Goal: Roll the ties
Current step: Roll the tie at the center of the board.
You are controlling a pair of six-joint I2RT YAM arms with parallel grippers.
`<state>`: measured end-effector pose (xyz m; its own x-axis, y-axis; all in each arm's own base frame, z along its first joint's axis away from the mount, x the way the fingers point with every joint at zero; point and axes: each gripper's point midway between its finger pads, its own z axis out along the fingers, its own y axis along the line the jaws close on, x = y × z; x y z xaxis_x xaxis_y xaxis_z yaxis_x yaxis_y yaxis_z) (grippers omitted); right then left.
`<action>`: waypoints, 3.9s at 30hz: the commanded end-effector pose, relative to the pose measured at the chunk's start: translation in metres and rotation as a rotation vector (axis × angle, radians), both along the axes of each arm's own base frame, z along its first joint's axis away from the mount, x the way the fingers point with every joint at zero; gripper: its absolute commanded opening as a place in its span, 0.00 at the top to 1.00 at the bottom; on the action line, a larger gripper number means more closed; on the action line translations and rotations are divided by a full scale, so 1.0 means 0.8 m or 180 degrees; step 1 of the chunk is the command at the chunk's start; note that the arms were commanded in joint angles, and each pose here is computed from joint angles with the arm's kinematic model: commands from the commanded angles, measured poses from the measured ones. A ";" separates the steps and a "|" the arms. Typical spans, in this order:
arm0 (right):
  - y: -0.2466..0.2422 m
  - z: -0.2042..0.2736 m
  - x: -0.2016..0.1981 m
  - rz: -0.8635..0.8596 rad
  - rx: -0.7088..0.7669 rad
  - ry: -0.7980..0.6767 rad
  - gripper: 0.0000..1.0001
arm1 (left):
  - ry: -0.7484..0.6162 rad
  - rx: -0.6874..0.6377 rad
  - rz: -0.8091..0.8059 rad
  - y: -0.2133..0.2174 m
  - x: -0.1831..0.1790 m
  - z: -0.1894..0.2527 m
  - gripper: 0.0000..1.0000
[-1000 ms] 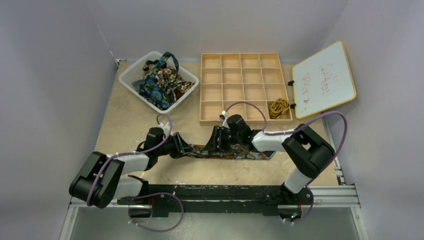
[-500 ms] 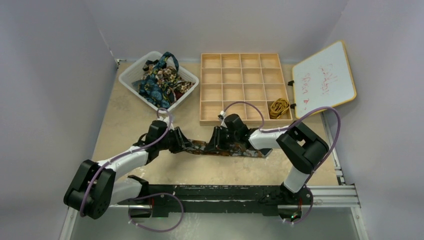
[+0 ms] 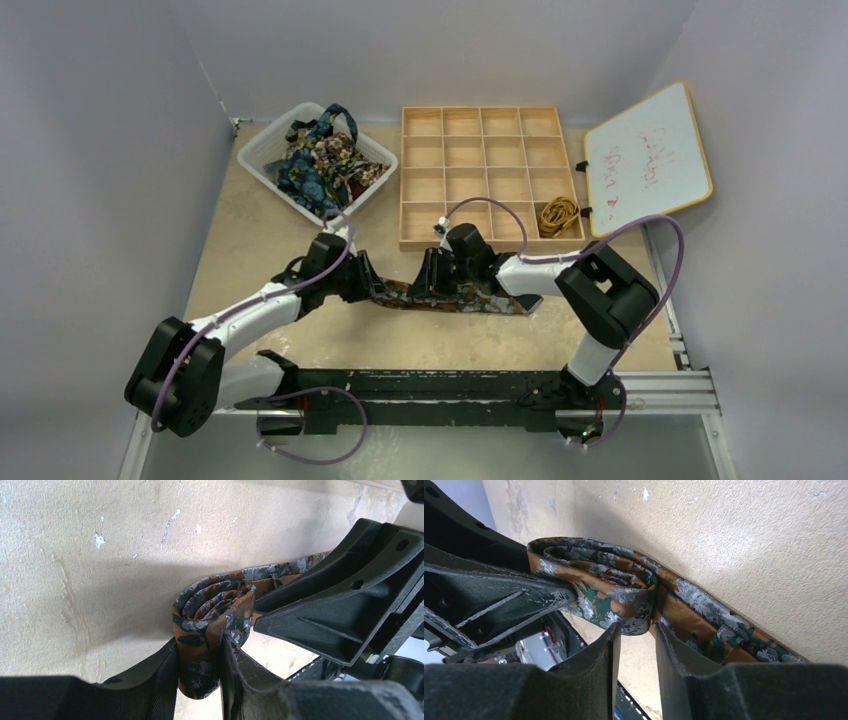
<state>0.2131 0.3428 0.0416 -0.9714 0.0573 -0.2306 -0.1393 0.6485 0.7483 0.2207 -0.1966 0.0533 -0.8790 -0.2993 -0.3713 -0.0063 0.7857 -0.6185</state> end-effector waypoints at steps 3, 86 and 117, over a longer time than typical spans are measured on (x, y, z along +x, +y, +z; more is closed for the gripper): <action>0.008 0.008 0.018 -0.0040 0.0006 -0.0147 0.72 | -0.0134 0.0230 -0.0085 -0.002 0.009 0.011 0.70; -0.023 0.015 0.053 -0.0671 -0.0064 0.0005 0.87 | -0.0336 0.2635 -0.0426 -0.061 0.004 0.023 0.69; -0.118 0.033 0.033 -0.1122 -0.0048 -0.0192 0.54 | -0.0513 0.1679 -0.1152 -0.160 -0.006 0.055 0.36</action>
<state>0.2415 0.2464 0.0518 -0.8816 0.3933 -0.2611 0.1065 0.7045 0.7017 0.2120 -0.3053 0.0537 -0.8388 0.3314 -0.4320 0.3699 0.9290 -0.0056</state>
